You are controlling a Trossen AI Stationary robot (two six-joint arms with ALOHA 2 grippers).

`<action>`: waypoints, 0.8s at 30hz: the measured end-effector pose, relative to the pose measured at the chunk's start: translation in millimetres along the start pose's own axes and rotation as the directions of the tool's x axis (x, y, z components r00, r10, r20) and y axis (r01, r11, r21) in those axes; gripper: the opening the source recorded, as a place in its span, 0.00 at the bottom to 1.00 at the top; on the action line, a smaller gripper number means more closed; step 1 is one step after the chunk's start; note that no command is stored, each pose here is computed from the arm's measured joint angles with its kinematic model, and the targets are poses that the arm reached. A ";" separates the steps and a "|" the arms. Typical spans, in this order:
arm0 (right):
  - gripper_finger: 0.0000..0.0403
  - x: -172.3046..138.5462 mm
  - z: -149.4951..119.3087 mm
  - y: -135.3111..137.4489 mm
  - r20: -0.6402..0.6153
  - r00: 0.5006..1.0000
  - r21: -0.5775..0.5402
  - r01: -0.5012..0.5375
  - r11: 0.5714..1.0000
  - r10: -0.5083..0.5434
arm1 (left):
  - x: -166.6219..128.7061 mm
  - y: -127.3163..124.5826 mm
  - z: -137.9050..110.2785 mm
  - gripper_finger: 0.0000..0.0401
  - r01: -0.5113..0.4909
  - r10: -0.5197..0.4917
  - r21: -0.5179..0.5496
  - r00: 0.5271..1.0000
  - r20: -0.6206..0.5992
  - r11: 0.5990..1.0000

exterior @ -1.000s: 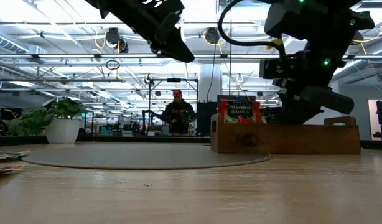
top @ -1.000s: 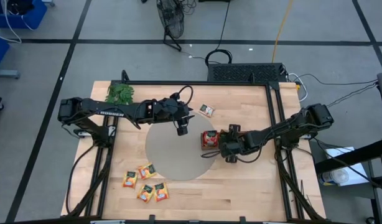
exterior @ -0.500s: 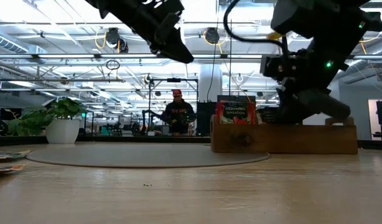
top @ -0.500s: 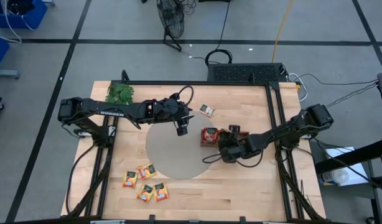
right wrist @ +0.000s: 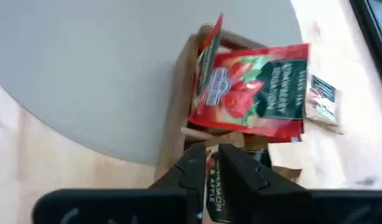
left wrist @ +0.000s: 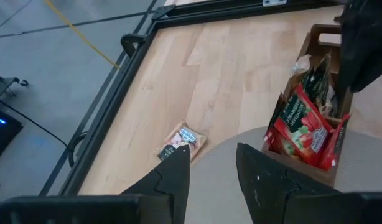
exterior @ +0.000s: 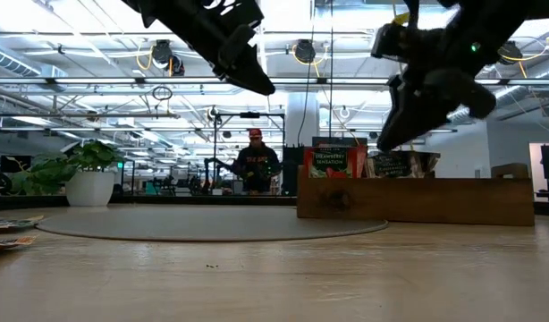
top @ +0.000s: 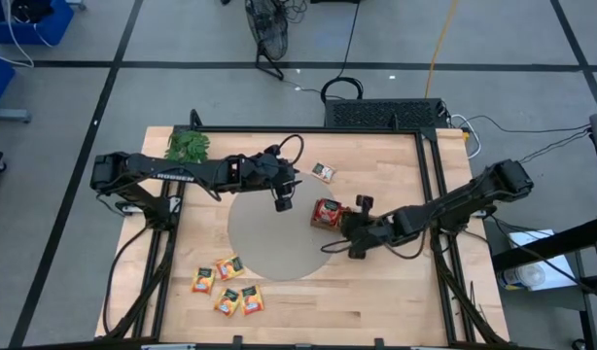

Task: Pick & Place Tea
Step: Adjust the wooden organizer on the table

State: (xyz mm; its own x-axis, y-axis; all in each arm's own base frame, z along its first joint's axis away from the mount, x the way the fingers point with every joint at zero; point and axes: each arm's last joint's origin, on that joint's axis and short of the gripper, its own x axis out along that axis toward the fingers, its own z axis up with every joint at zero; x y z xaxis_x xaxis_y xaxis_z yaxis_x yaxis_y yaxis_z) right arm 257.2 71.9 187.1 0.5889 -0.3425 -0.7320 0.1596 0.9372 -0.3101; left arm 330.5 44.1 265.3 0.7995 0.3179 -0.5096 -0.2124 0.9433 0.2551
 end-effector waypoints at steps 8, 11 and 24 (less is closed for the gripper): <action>0.07 -31.9 -6.4 9.3 -0.028 0.905 0.227 -0.407 0.885 0.424 | 1.0 4.4 -3.7 0.34 -0.008 0.008 -0.002 0.999 -0.032 1.000; 0.01 -34.5 -24.3 25.0 -0.082 0.884 0.259 -0.426 0.867 0.459 | 1.2 5.5 -4.5 0.34 -0.010 0.010 -0.002 0.999 -0.039 1.000; 0.00 -29.7 -89.3 36.6 -0.257 0.944 0.399 -0.092 0.913 0.207 | 2.2 10.5 -3.2 0.34 -0.025 0.025 -0.026 0.999 -0.021 0.999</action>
State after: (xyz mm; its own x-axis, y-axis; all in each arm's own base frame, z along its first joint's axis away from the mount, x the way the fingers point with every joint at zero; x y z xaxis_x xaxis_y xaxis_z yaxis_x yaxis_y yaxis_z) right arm 174.8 110.5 143.2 0.3858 -0.1465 -0.9109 0.4076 0.9128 0.0258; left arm 328.2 55.1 264.3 0.7818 0.3432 -0.5205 -0.2470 0.9371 0.2468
